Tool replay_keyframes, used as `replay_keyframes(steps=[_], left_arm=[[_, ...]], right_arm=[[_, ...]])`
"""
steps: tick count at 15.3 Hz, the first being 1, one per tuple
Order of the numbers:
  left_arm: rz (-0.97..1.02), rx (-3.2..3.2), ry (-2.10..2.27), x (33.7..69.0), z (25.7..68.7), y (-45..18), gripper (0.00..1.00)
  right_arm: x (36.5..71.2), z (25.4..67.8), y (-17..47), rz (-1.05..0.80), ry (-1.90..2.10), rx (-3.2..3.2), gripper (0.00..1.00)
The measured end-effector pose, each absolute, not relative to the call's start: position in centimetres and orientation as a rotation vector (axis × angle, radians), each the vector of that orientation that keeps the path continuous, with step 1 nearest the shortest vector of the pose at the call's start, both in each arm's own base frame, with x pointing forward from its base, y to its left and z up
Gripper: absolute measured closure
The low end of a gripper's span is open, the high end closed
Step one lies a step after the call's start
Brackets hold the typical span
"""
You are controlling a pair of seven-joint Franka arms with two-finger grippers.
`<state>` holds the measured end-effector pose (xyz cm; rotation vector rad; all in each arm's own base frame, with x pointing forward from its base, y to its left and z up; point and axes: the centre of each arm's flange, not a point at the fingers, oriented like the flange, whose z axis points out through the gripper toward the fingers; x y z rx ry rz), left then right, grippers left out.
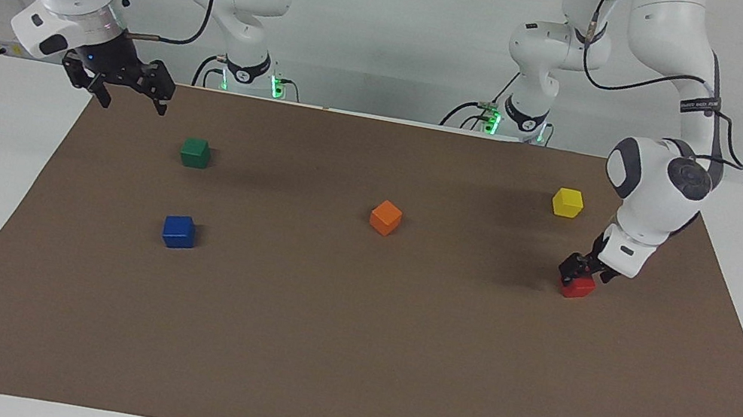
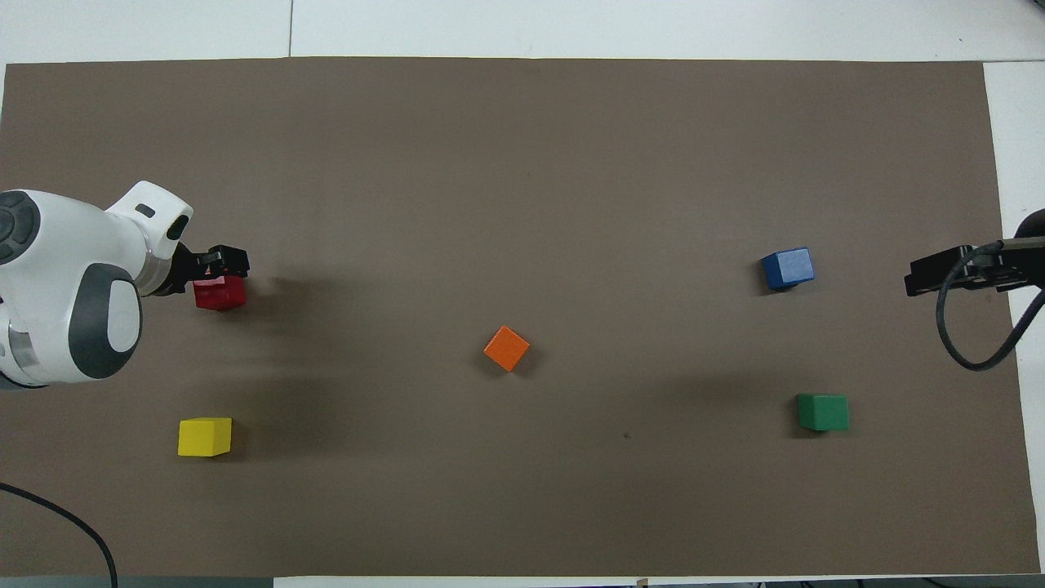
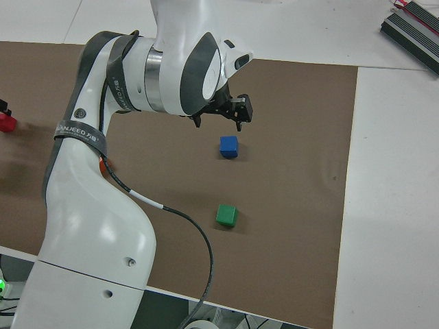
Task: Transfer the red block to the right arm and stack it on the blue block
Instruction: 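Lower the left gripper onto the red cube and close it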
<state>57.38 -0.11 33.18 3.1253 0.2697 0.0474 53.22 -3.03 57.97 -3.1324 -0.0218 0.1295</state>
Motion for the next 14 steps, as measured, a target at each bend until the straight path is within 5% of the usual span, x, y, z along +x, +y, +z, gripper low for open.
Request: replay_keyframes(steps=[9, 12, 14], left_arm=[[0.001, 3.126, 0.270, 57.5, 30.5, -0.1, 0.00], [-0.006, 3.127, 0.271, 57.4, 30.3, -0.1, 0.30], [-0.009, 3.127, 0.272, 57.4, 30.2, 0.0, 0.32]], right_arm=[[53.2, 57.9, -3.0, 0.131, -0.023, -3.132, 0.00], [53.2, 57.9, -3.0, 0.131, -0.023, -3.132, 0.00], [53.1, 57.9, -3.0, 0.131, -0.023, -3.132, 0.00]])
